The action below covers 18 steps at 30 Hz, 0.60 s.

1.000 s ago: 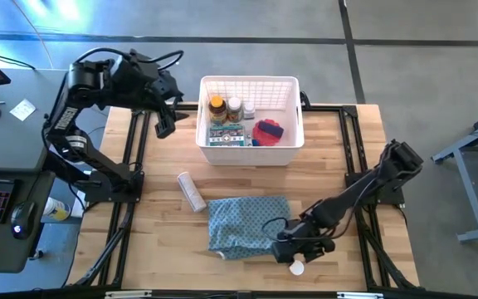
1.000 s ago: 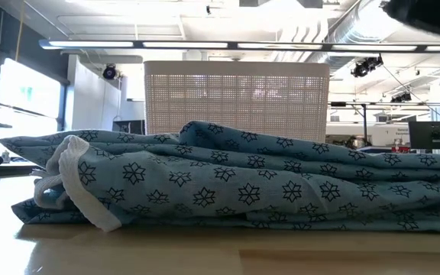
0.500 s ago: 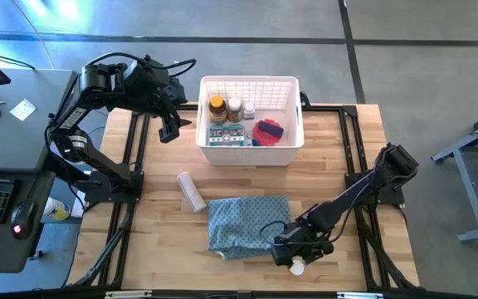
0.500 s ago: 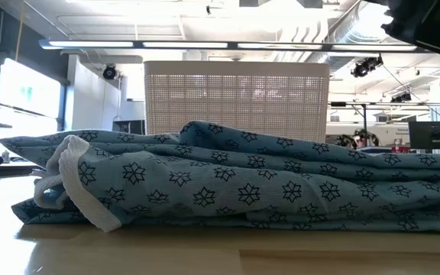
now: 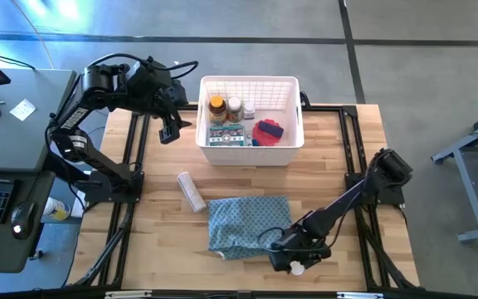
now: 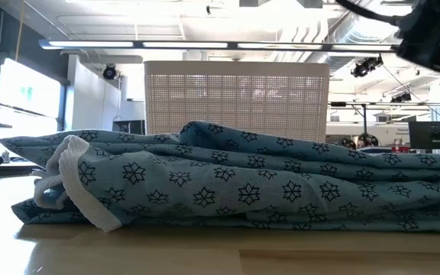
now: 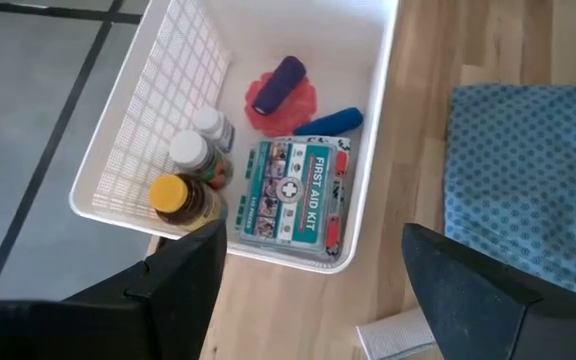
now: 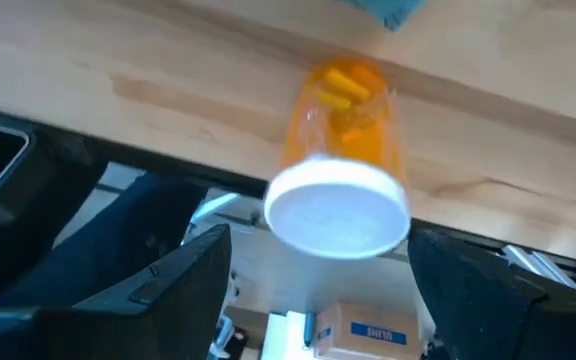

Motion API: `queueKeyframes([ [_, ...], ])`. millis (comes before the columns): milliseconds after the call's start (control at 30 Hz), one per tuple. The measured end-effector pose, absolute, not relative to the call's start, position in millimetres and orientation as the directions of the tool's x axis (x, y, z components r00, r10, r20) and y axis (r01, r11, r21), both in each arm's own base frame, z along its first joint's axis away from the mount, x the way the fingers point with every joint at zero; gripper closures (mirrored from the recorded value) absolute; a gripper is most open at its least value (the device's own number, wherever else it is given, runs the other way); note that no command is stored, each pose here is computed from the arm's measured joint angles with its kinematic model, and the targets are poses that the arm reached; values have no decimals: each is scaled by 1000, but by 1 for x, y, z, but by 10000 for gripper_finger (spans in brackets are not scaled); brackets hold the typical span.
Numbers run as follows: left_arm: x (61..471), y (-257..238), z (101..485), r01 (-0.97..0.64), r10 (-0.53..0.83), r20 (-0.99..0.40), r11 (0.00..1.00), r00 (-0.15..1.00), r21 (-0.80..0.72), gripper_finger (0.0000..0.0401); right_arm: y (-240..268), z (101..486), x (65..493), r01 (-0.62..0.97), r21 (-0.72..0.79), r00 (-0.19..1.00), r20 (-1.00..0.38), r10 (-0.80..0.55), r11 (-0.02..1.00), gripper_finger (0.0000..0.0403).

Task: Pick & place medical supplies in basket/bin
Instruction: Put the orange pill bottle into the white bin

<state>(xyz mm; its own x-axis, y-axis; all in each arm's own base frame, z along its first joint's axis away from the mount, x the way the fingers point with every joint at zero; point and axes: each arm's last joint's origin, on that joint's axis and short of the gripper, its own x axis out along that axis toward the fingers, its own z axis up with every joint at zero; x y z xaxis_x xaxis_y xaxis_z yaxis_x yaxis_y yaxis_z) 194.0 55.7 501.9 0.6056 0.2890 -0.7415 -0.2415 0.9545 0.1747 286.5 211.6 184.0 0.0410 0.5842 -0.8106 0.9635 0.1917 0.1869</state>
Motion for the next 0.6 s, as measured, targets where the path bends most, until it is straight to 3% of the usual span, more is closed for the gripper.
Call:
queueKeyframes([
  [600,194,56,502,-236,285,-742,956,607,174,66,213,166,291,969,149,16,-834,552,199,119],
])
